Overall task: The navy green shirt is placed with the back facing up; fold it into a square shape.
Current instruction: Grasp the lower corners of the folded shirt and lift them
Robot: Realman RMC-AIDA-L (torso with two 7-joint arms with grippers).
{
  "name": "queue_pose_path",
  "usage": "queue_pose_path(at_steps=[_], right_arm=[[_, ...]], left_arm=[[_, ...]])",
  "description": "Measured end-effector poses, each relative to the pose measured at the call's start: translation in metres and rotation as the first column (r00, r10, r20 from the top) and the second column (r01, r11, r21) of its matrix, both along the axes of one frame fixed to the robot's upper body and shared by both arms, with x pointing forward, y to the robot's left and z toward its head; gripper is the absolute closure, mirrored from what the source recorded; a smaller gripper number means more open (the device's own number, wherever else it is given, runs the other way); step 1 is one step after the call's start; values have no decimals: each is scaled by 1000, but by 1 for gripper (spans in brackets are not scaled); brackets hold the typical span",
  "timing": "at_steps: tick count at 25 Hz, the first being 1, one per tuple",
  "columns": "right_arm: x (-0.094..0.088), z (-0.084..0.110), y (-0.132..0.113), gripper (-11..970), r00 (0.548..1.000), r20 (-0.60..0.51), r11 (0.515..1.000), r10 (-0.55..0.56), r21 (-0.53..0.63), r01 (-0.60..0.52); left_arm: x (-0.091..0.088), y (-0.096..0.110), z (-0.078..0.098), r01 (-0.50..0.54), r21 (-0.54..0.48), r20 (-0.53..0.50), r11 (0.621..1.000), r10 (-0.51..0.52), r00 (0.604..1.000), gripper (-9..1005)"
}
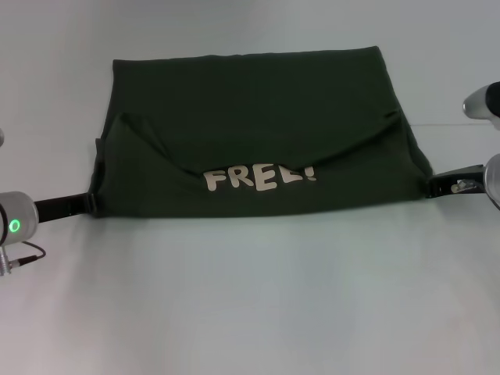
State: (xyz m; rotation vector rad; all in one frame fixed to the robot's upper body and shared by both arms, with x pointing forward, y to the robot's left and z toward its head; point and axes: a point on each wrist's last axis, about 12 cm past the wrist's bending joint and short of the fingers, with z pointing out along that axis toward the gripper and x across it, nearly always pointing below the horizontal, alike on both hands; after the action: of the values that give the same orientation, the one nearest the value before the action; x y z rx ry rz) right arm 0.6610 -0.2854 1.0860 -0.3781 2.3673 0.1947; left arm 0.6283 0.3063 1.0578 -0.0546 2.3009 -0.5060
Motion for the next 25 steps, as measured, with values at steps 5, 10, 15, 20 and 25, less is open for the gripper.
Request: queue_pose_path(at_steps=[5, 10, 15, 20, 25], right_arm=[[-10, 8, -9, 927, 1000, -10, 997, 14, 70, -13], [-25, 13, -20, 927, 999, -23, 990, 38, 140, -34], [-49, 13, -37, 927, 997, -33, 977, 73, 203, -65], [-66, 14, -50, 927, 992, -26, 961, 120, 254, -110], [-90, 14, -67, 927, 981, 7, 932, 193, 312, -185]], left_arm=[[-5, 5, 5, 19, -47, -9, 999, -20, 1000, 984], [-15, 15, 11, 47, -102, -26, 994, -50, 998, 985], [-24, 23, 19, 97, -146, -53, 985, -106, 993, 985], [-34, 31, 29, 159, -181, -87, 971, -177, 980, 984], [-48, 38, 41, 251, -237, -116, 938, -284, 952, 983]])
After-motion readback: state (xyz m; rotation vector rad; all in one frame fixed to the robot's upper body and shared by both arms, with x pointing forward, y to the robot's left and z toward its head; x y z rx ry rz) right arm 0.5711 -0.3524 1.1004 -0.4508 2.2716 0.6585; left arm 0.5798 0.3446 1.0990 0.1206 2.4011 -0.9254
